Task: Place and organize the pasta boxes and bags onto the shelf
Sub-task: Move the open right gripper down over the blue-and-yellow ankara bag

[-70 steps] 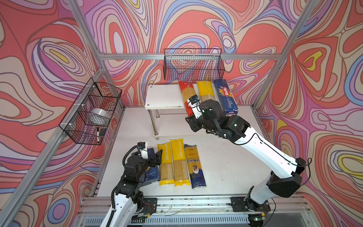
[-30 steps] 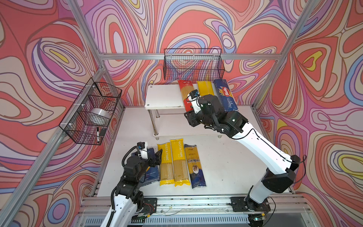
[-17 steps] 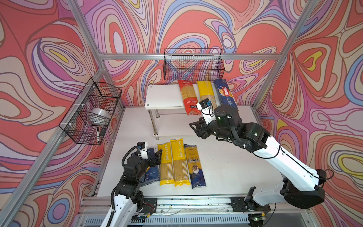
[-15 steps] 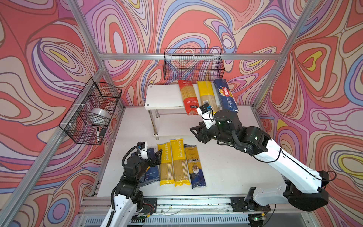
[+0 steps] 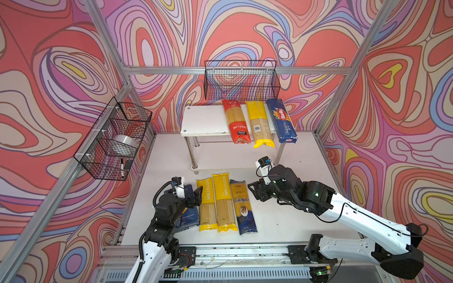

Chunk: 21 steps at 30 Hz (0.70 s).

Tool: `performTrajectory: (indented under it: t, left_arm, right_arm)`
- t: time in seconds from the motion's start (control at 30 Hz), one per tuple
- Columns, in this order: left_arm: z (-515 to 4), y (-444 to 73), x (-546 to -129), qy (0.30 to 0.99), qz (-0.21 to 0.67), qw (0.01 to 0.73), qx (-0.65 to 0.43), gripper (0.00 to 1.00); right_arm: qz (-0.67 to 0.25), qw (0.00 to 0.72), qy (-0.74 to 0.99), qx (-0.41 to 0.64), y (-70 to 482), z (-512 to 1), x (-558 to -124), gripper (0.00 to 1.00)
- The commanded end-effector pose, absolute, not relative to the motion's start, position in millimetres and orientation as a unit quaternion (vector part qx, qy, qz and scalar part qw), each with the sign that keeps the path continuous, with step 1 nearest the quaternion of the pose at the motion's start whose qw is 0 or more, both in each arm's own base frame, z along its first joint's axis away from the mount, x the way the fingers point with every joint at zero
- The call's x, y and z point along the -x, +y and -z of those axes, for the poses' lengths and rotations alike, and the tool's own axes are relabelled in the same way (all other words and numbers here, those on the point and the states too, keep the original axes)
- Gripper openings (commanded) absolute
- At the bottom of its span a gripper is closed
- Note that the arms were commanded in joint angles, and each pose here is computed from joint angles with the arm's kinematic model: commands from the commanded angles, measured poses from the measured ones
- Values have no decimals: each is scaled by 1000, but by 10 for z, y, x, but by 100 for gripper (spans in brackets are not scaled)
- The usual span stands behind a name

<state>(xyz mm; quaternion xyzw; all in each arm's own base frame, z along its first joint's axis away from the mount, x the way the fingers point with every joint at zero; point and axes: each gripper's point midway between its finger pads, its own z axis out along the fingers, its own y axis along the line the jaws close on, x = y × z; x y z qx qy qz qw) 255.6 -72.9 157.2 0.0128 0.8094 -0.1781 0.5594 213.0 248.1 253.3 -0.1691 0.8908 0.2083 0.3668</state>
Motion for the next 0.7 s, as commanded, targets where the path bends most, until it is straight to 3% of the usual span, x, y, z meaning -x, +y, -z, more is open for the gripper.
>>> performTrajectory:
  t: [0.0, 0.27, 0.67]
  left_arm:
    - [-1629, -742, -2554, 804, 180, 566, -17, 100]
    - [-1634, -739, -2552, 803, 180, 568, -17, 100]
    - [-1611, -786, -2584, 809, 185, 557, -26, 100]
  right_arm:
    - [-202, 368, 900, 114, 2351, -2394, -2136, 66]
    - [-213, 328, 919, 49, 2265, -1941, -2047, 72]
    - [-196, 272, 939, 80, 2369, -1376, -1955, 80]
